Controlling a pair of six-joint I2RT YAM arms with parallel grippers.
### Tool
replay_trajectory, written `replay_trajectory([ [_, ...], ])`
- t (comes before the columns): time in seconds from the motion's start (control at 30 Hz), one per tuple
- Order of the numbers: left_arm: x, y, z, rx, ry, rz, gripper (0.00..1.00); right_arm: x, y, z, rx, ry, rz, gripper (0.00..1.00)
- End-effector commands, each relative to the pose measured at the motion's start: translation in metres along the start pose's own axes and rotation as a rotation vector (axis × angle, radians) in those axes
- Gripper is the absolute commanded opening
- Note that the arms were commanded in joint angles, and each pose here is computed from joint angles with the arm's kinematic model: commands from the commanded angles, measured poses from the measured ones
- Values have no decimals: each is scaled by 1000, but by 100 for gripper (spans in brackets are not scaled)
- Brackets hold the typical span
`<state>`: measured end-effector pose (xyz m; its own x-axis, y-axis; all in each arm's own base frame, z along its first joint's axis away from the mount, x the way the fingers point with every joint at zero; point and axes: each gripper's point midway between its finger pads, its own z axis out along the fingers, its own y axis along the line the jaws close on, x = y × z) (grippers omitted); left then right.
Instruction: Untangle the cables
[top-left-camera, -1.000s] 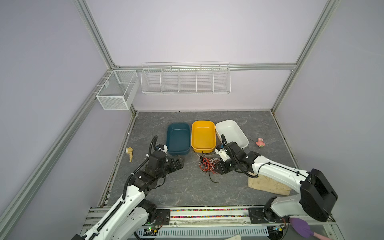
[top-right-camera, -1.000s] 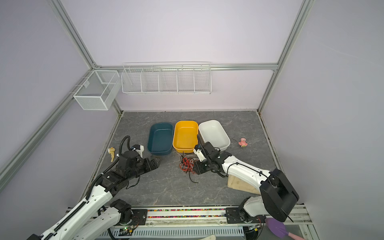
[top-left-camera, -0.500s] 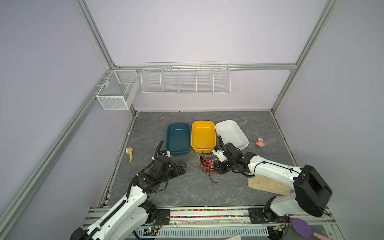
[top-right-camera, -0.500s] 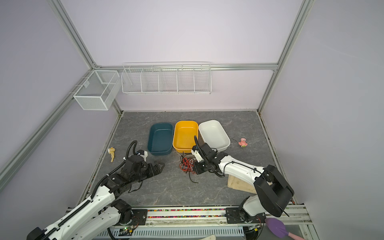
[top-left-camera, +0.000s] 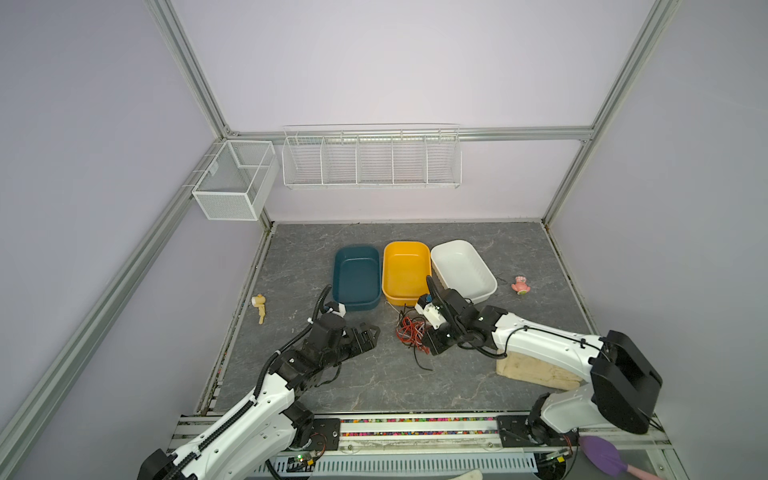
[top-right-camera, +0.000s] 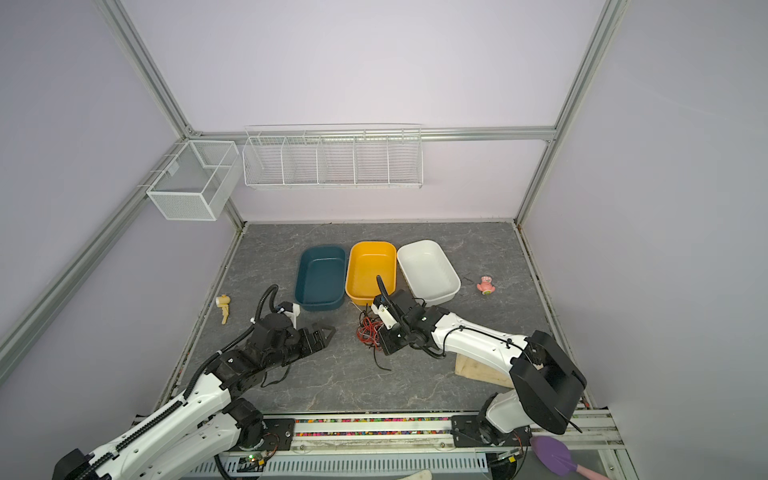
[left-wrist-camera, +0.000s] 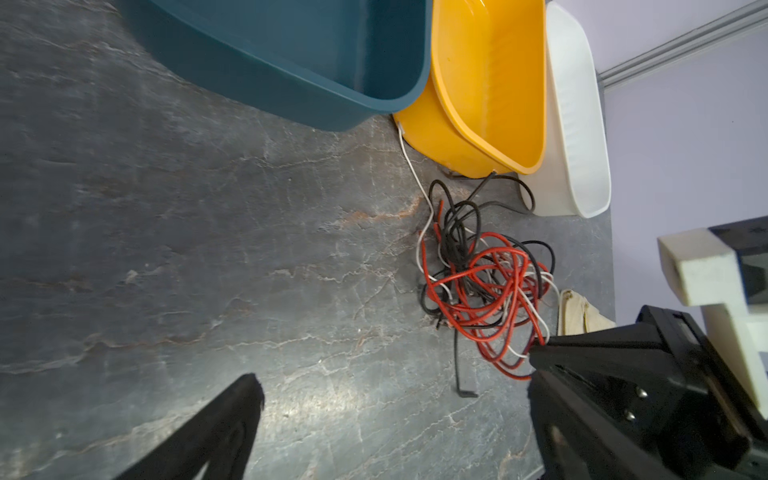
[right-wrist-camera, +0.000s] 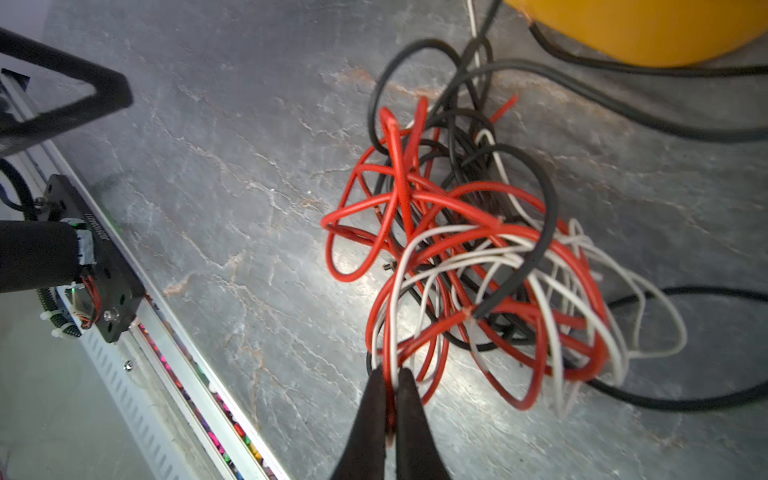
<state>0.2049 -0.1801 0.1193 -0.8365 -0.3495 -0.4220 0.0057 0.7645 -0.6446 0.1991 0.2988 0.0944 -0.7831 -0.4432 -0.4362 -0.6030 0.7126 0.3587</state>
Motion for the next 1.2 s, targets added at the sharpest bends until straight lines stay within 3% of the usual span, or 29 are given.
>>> replay_trajectory([
  [0.0,3,-11,5,43,-1,-33,99,-12,21,-15,-10,-31,-63,6],
  [0.37,30,-35,22,91,96,-10,98,-26,52,-28,-24,-63,-142,6],
  [1.17,49,-49,38,233,104,-53,86,-49,83,-76,-135,-222,-124,7],
])
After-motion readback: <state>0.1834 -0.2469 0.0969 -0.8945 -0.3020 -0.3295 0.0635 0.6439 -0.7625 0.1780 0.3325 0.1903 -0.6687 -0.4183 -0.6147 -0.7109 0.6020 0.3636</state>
